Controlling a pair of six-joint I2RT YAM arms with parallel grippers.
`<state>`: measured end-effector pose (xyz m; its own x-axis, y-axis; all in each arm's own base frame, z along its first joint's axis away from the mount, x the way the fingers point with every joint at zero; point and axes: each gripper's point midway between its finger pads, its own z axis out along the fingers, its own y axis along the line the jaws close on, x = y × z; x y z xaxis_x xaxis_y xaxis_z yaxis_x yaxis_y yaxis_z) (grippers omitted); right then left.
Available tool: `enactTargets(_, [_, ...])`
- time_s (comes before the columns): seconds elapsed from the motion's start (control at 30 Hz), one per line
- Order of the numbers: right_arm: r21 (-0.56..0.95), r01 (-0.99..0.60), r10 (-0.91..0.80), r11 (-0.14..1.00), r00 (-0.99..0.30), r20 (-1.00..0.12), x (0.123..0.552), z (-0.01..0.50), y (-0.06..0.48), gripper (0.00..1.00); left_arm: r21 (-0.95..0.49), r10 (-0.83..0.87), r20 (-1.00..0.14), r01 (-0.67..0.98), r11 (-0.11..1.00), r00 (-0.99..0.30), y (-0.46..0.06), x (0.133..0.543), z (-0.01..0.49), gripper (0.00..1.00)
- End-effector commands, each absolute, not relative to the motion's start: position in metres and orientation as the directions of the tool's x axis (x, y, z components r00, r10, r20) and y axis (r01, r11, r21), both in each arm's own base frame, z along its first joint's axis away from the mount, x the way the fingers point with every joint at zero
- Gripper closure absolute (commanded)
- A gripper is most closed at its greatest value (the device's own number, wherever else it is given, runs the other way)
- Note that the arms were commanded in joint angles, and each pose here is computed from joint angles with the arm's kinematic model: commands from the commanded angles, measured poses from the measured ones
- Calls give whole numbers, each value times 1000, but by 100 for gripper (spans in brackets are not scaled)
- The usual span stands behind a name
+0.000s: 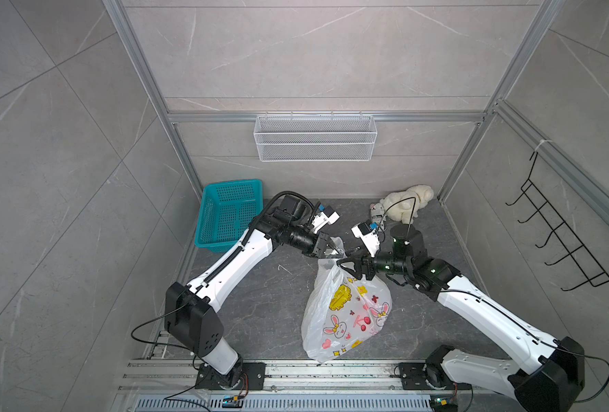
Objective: Place the peach into a plastic bag & tie a knot
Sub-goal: Cross the plastic bag at the center of the board.
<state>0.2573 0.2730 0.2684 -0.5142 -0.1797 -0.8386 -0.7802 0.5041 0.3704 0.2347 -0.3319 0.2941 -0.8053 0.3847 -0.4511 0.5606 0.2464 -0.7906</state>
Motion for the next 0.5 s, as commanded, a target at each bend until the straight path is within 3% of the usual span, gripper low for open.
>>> enactTargets(0.0, [354,-820,-174,451,-469,-866,257,282,282,35,-794,392,-483,580,181,-783,-331,227,316,89])
enactTargets(0.23, [374,-859,-159,349,-448,-880,253,291,298,48,-809,401,-466,564,167,-788,-332,225,316,86])
enactTargets(0.47, [385,-857,-173,343,-460,-871,256,288,301,89,-803,400,-470,569,176,-787,-331,225,315,81])
